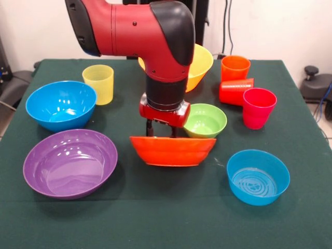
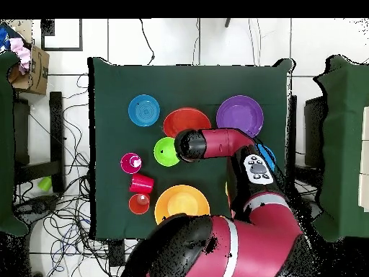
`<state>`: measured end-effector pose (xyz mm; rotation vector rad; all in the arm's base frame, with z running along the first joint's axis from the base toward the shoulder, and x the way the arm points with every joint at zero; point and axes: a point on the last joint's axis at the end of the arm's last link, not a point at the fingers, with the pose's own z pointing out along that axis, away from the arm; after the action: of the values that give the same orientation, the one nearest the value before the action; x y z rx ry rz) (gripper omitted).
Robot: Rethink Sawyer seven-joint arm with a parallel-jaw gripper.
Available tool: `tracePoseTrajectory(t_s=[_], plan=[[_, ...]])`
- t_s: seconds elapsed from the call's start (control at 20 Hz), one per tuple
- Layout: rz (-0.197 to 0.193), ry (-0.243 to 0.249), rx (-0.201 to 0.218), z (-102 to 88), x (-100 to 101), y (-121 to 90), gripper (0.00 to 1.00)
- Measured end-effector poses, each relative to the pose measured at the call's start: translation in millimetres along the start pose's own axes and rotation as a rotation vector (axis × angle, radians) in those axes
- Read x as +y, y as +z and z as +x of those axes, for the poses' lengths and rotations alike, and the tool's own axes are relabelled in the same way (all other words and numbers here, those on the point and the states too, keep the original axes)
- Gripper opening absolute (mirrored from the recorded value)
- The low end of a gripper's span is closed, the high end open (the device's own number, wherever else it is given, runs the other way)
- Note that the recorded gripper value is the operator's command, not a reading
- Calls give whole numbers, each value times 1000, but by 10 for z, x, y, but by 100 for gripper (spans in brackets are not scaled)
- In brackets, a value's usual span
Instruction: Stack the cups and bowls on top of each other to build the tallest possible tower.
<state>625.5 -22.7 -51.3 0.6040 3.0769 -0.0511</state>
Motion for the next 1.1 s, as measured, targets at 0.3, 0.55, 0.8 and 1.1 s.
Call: tracePoseTrajectory(t_s=[0.3,0.55,0.8,1.1], plan=[[-6,19,-15,-91,-68,-117,100],[-8,33,-52,-234,-126,-340,100],[-8,44,-83,-353,-195,-502,100],[-14,50,-101,-391,-231,-515,100]])
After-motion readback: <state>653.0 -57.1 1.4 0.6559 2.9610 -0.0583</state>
